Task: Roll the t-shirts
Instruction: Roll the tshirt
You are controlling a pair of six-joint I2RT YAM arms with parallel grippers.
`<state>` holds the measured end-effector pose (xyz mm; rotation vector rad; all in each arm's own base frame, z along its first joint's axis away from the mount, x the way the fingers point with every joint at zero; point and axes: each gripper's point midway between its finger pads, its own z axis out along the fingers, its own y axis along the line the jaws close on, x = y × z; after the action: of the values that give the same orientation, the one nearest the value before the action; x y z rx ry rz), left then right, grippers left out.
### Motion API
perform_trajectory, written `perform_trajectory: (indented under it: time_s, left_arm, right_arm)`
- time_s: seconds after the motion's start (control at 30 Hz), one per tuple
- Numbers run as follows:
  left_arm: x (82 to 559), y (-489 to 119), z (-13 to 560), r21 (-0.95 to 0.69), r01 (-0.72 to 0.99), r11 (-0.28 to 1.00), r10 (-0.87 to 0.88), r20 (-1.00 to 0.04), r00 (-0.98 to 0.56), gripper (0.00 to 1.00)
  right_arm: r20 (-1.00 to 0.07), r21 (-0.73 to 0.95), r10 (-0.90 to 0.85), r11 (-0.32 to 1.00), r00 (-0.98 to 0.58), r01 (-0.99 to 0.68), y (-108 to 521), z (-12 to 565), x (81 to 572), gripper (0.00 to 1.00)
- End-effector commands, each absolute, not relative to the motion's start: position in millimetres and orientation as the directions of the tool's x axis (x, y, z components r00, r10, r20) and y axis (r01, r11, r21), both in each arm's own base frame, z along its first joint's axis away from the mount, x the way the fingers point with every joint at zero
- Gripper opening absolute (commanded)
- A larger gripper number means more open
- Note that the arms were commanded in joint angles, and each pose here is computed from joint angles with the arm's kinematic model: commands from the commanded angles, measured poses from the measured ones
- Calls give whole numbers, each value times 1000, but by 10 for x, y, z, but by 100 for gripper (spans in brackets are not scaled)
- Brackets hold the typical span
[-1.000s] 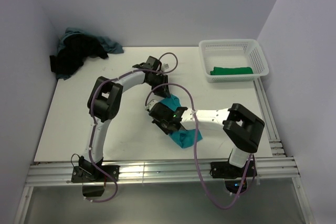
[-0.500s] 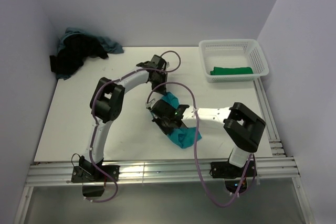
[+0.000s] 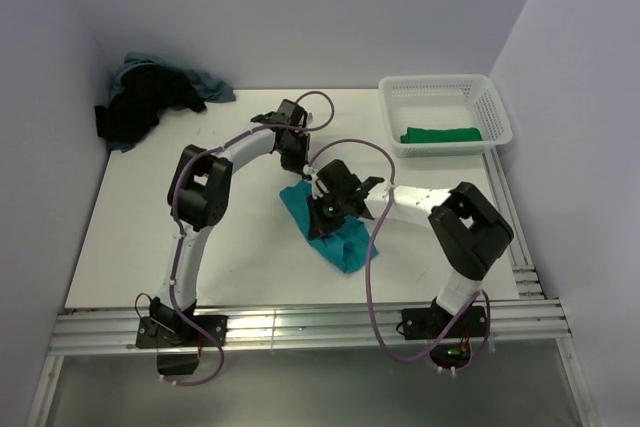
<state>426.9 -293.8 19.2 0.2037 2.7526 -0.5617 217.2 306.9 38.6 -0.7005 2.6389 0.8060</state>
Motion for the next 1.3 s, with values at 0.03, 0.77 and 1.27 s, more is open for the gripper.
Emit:
perform_trajectory:
  time_s: [0.03, 0.77, 1.27]
  left_arm:
    - [4201, -2392, -534, -144, 168, 975, 128, -256, -958, 0]
    - [4296, -2273, -492, -89, 166, 982, 138, -263, -955, 0]
    - [4484, -1935, 789, -446, 11, 895, -192, -406, -894, 58]
  right_arm:
    - [-253, 672, -344, 610, -904, -421, 3127, 376, 1946, 0]
    - [174, 931, -54, 335, -983, 147, 2811, 215, 2193, 0]
    - [323, 868, -8, 400, -946, 293, 2718, -122, 2277, 0]
